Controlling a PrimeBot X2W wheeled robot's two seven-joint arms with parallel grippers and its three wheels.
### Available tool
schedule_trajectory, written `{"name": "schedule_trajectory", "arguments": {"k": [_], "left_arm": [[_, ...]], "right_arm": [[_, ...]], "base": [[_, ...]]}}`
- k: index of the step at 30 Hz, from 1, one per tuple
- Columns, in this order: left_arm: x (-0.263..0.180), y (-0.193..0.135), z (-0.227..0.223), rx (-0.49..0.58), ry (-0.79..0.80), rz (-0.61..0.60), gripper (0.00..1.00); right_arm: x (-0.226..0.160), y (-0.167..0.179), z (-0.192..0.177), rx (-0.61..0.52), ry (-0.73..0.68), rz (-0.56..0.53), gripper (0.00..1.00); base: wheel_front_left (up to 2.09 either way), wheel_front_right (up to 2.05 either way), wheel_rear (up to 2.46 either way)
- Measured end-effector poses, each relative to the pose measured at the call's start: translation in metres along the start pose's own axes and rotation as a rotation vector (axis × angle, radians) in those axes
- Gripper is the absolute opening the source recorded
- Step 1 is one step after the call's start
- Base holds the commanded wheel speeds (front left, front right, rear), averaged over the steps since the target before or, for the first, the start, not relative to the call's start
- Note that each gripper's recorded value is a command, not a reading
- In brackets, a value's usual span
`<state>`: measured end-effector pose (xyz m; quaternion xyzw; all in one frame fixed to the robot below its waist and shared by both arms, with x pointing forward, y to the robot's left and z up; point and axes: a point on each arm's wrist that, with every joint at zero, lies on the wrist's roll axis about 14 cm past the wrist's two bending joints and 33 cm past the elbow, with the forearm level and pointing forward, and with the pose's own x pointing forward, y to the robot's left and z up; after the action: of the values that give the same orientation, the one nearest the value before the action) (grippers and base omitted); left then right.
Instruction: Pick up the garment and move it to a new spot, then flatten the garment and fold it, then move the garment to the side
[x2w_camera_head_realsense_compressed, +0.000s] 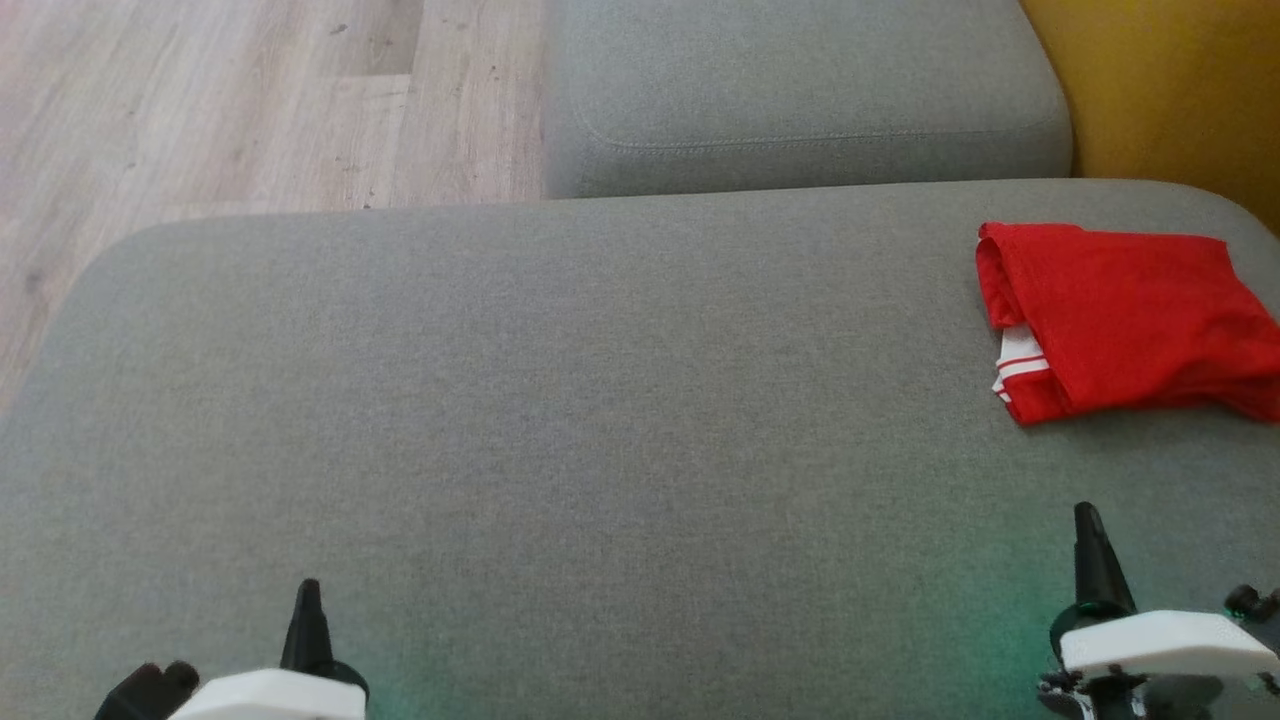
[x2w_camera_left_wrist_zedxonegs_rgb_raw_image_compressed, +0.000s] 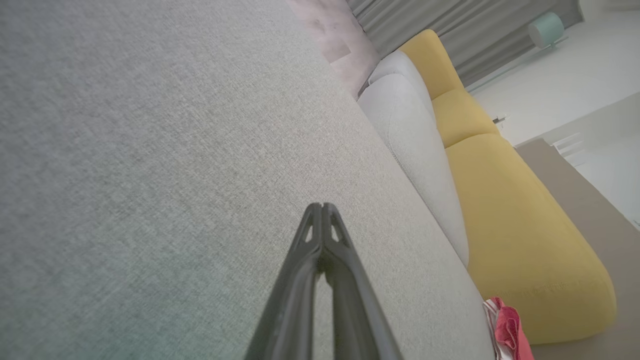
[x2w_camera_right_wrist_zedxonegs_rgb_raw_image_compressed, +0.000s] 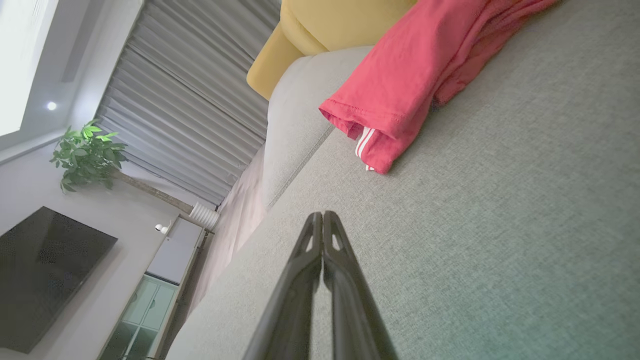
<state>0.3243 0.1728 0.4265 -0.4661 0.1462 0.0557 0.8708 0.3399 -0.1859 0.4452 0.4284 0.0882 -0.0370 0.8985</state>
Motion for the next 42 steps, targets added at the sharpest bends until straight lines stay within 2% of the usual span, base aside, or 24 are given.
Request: {"name": "schedule_trajectory", "arguments": {"k": [42], "left_arm": [[0.023, -0.028, 0.032, -0.42, -0.045, -0.126, 0.0]], "right_arm": [[0.019, 0.009, 0.026, 0.494, -0.048, 0.038, 0.0]], "base": [[0.0, 0.0, 0.0]]}}
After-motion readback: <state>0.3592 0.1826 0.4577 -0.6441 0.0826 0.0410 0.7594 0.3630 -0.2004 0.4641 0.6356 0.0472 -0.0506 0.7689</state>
